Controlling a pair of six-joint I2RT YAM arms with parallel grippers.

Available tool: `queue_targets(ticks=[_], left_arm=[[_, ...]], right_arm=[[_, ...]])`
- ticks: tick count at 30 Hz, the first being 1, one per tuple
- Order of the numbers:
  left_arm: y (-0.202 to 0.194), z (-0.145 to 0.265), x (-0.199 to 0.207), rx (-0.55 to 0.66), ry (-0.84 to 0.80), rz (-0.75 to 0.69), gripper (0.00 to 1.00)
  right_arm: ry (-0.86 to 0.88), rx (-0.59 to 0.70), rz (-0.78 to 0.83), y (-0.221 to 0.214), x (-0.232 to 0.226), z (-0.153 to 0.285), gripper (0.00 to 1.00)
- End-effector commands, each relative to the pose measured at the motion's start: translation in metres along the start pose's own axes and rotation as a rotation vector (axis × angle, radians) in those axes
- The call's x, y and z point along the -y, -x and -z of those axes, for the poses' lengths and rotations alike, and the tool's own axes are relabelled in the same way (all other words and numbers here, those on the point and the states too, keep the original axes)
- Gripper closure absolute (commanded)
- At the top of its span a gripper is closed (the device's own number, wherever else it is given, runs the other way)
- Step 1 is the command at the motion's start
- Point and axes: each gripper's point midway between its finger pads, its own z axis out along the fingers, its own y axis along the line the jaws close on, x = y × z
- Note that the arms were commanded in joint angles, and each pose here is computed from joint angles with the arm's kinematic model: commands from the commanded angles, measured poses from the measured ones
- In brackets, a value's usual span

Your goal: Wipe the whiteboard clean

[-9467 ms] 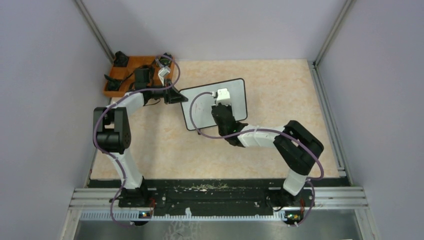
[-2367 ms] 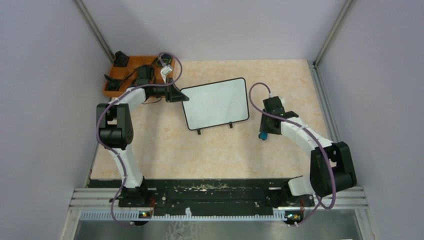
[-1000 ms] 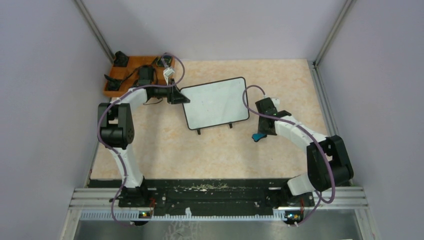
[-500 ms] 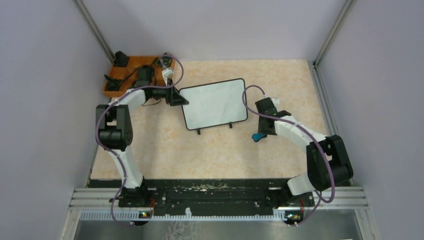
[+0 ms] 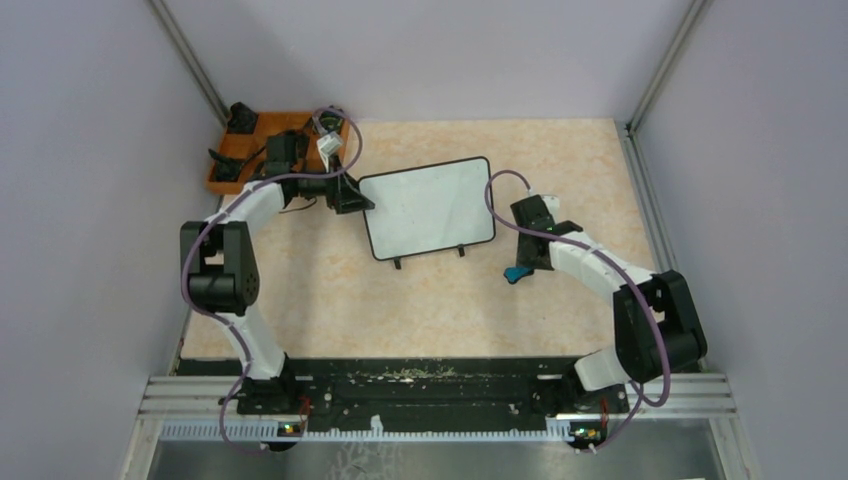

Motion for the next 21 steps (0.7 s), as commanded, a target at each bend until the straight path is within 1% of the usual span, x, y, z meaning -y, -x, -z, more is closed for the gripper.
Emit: queue_targets(ticks=[1,9,11,13,14,15,18,21], left_arm=[[0.010,0.015,-0.005,0.016,0.086,-0.064,0.24],[0.023,0.072,-0.032,0.099,0.273,-0.039,0.21],[0.021,0.083,-0.041,0.100,0.366,-0.037,0.19],[0.015,0.093,-0.051,0.099,0.490,-0.038,0.11],[0.014,0.099,-0.055,0.109,0.553,-0.043,0.10],[0.017,0.106,-0.057,0.133,0.620,-0.070,0.10],[0.009,0.127,-0.066,0.178,0.805,-0.068,0.09],[-0.004,0.142,-0.072,0.189,0.928,-0.051,0.08]], right_arm=[[-0.002,0.101,-0.027,0.023,0.003,0.016,0.62],[0.026,0.177,-0.055,0.035,0.005,0.031,0.61],[0.020,0.187,-0.061,0.036,0.006,0.031,0.60],[0.016,0.193,-0.070,0.037,0.007,0.030,0.60],[0.017,0.198,-0.076,0.038,0.007,0.031,0.59],[0.019,0.204,-0.082,0.039,0.006,0.031,0.59],[0.044,0.222,-0.095,0.041,0.002,0.031,0.57],[0.054,0.226,-0.105,0.041,0.000,0.030,0.57]])
